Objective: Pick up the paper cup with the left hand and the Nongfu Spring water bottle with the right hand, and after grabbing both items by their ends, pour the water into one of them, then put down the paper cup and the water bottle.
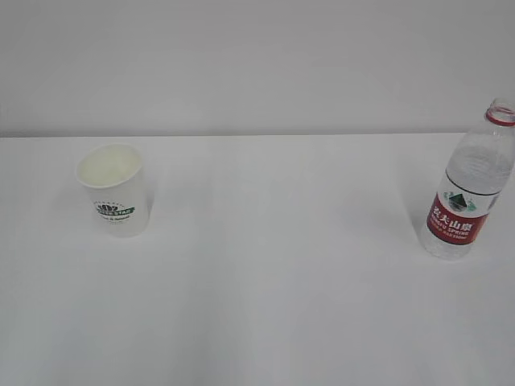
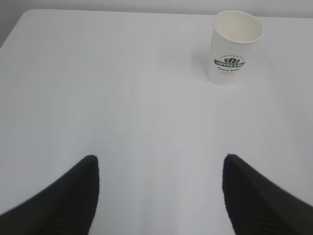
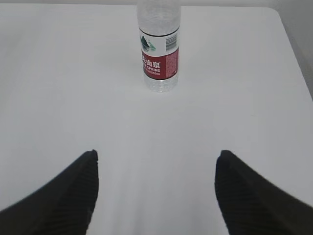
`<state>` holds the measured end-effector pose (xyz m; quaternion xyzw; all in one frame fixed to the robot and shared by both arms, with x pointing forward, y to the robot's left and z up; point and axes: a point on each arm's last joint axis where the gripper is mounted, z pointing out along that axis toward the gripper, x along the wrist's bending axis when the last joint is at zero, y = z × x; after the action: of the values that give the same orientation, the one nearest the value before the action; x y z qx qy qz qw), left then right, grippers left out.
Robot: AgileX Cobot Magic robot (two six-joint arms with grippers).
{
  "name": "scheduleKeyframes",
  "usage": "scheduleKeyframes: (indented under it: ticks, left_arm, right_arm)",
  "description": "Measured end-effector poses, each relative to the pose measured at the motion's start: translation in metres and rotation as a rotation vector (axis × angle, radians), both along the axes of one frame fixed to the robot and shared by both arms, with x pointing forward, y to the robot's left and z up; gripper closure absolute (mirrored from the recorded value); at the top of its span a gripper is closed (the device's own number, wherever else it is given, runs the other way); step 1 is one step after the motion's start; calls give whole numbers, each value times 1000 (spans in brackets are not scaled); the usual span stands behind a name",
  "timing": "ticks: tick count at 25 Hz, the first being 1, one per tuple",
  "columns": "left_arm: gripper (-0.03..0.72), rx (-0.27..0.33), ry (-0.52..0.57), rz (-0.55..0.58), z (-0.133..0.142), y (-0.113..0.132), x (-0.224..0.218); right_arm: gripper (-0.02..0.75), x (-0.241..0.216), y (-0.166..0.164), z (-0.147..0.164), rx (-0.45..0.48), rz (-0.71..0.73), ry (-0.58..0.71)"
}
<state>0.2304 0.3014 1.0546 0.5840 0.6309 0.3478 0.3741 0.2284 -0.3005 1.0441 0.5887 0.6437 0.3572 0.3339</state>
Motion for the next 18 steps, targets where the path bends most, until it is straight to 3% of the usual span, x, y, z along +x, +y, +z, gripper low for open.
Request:
scheduleKeyframes:
  ticks: [18]
  left_arm:
    - [119,0,0,0,0,0,0]
  right_arm:
    - [181,0,0,0,0,0,0]
